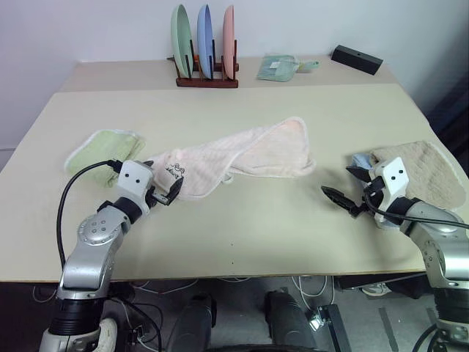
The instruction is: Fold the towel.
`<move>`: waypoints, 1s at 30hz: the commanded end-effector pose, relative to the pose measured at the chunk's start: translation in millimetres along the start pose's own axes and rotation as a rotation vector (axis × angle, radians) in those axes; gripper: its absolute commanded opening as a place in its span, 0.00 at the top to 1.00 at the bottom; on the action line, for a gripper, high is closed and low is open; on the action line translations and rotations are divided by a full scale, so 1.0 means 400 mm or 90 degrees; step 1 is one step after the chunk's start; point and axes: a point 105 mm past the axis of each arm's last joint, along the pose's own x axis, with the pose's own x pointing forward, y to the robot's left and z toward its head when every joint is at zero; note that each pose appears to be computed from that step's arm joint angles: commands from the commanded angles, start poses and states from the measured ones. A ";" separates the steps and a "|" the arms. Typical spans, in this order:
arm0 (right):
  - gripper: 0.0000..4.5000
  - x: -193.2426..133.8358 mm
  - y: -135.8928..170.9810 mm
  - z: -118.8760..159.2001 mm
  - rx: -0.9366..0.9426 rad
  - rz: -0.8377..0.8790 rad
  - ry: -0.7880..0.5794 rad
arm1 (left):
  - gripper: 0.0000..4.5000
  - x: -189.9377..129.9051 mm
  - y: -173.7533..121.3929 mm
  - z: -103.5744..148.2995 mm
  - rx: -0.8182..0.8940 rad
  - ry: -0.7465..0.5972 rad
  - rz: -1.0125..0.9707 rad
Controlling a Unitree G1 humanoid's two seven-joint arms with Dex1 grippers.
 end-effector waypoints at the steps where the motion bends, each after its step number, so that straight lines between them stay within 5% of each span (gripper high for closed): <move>1: 0.00 0.003 -0.001 0.030 -0.027 0.001 -0.021 | 0.01 -0.006 0.005 0.025 0.017 -0.021 0.011; 16: 0.00 0.055 0.068 0.034 -0.018 0.021 -0.047 | 0.01 0.023 -0.019 0.019 0.050 -0.028 -0.049; 30: 0.00 0.030 0.146 0.020 -0.018 0.043 -0.027 | 0.01 0.066 -0.188 0.006 0.203 0.027 -0.319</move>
